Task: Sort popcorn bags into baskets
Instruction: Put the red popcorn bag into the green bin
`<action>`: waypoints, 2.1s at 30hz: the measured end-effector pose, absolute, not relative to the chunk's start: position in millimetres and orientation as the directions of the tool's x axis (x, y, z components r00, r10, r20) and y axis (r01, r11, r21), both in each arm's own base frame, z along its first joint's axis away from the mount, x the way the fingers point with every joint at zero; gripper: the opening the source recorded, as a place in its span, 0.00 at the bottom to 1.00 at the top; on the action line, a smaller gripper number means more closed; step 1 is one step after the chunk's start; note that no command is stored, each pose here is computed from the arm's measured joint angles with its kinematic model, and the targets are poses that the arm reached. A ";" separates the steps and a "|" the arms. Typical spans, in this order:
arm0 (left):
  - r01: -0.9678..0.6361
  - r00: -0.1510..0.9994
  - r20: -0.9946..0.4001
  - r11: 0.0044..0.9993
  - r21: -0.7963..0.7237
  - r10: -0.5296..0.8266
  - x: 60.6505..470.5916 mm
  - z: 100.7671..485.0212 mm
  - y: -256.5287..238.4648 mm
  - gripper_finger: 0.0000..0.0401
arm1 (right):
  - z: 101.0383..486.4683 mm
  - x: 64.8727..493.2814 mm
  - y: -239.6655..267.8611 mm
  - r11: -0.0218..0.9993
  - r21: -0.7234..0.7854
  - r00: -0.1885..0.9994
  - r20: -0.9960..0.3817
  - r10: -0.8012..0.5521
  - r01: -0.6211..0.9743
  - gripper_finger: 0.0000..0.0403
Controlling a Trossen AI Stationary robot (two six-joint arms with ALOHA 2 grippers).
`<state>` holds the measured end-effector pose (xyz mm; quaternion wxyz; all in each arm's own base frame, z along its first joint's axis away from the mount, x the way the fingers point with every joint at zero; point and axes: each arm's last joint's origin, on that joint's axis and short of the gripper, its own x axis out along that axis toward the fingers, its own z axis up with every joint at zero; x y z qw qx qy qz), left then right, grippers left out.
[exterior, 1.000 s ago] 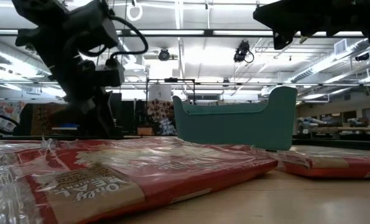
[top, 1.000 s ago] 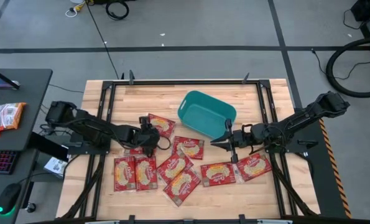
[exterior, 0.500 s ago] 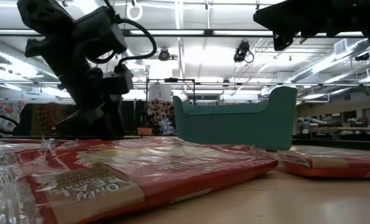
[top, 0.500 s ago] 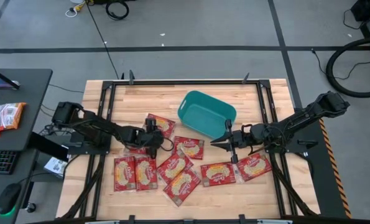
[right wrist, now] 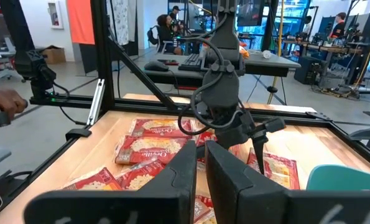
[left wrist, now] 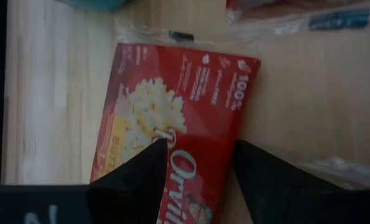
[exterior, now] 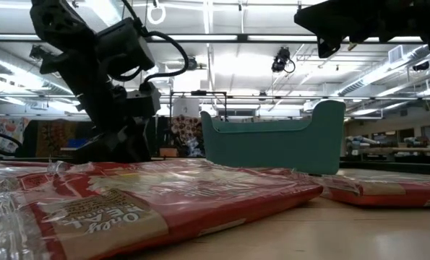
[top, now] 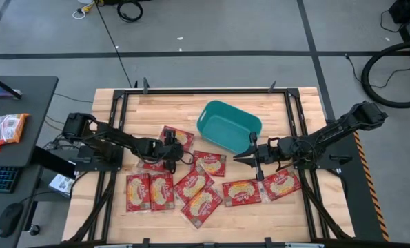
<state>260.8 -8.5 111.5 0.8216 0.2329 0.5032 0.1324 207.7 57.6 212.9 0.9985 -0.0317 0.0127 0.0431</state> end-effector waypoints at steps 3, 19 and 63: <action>0.018 0.464 -0.763 0.856 0.516 0.450 262.9 108.1 -8.5 0.44 | 213.3 207.7 57.6 0.994 -0.061 0.996 -0.023 0.085 -0.086 0.10; -0.023 0.464 -0.790 0.897 0.442 0.401 262.0 108.9 -5.5 0.04 | 213.3 207.7 57.6 0.994 -0.060 0.996 -0.023 0.085 -0.086 0.10; 0.203 0.916 -0.399 0.907 0.369 -0.042 385.0 281.4 25.3 0.02 | 213.2 207.7 57.5 0.994 -0.066 0.996 -0.025 0.084 -0.086 0.10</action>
